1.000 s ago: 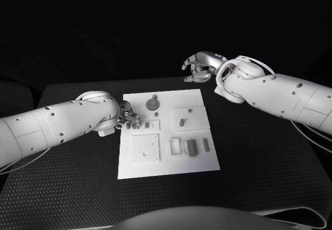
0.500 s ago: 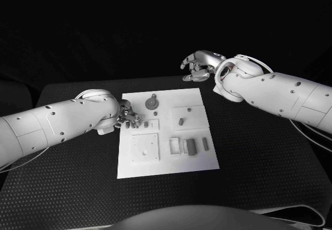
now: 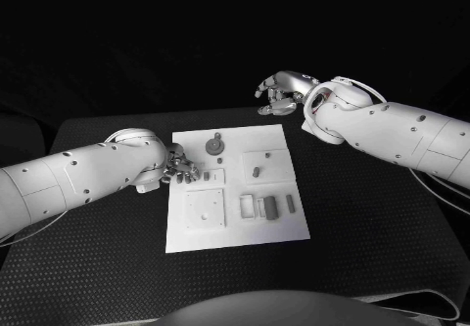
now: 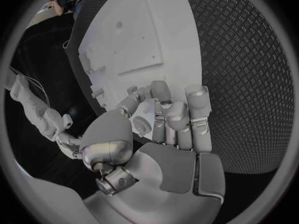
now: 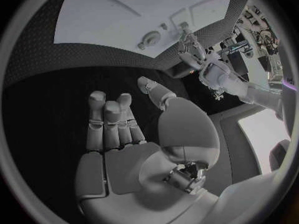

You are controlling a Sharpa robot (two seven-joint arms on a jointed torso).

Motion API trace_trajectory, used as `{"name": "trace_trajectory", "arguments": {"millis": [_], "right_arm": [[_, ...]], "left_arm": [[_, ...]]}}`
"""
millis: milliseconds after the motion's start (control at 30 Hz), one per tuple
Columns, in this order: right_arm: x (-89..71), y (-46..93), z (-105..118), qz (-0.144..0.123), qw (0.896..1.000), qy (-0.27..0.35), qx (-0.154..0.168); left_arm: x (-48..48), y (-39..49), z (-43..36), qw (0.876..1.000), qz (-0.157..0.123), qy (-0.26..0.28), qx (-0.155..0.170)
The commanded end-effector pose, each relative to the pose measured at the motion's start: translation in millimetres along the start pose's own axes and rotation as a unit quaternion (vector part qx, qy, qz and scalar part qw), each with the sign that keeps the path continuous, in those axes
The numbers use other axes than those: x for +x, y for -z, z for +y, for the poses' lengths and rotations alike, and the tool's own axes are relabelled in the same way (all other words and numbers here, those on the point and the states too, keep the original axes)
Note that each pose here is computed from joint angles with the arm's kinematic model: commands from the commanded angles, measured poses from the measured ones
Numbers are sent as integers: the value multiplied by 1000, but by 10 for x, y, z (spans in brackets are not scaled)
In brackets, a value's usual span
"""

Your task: Assemble the parts on the task board

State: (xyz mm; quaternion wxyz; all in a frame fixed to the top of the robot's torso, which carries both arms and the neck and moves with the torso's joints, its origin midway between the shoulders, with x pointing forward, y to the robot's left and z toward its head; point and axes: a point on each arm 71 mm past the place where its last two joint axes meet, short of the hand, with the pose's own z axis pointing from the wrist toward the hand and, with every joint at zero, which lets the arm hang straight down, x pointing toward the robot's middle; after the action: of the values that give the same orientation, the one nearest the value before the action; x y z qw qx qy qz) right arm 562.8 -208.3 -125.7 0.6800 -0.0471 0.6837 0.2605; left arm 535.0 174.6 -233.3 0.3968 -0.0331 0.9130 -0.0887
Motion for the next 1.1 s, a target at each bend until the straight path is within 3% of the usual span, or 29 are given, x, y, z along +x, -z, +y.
{"name": "trace_trajectory", "arguments": {"millis": [33, 500, 967, 1100], "right_arm": [[4, 0, 7, 3, 1000, 1, -3], [2, 3, -2, 2, 1000, 1, -2], [6, 11, -14, 3, 1000, 1, -1], [1, 18, -35, 2, 1000, 2, 2]], "left_arm": [[19, -6, 25, 1000, 3, -1, -8], [-4, -5, 50, 1000, -9, 18, -8], [-25, 51, 169, 997, -9, 76, -5], [-80, 74, 186, 996, -11, 91, -2]]}}
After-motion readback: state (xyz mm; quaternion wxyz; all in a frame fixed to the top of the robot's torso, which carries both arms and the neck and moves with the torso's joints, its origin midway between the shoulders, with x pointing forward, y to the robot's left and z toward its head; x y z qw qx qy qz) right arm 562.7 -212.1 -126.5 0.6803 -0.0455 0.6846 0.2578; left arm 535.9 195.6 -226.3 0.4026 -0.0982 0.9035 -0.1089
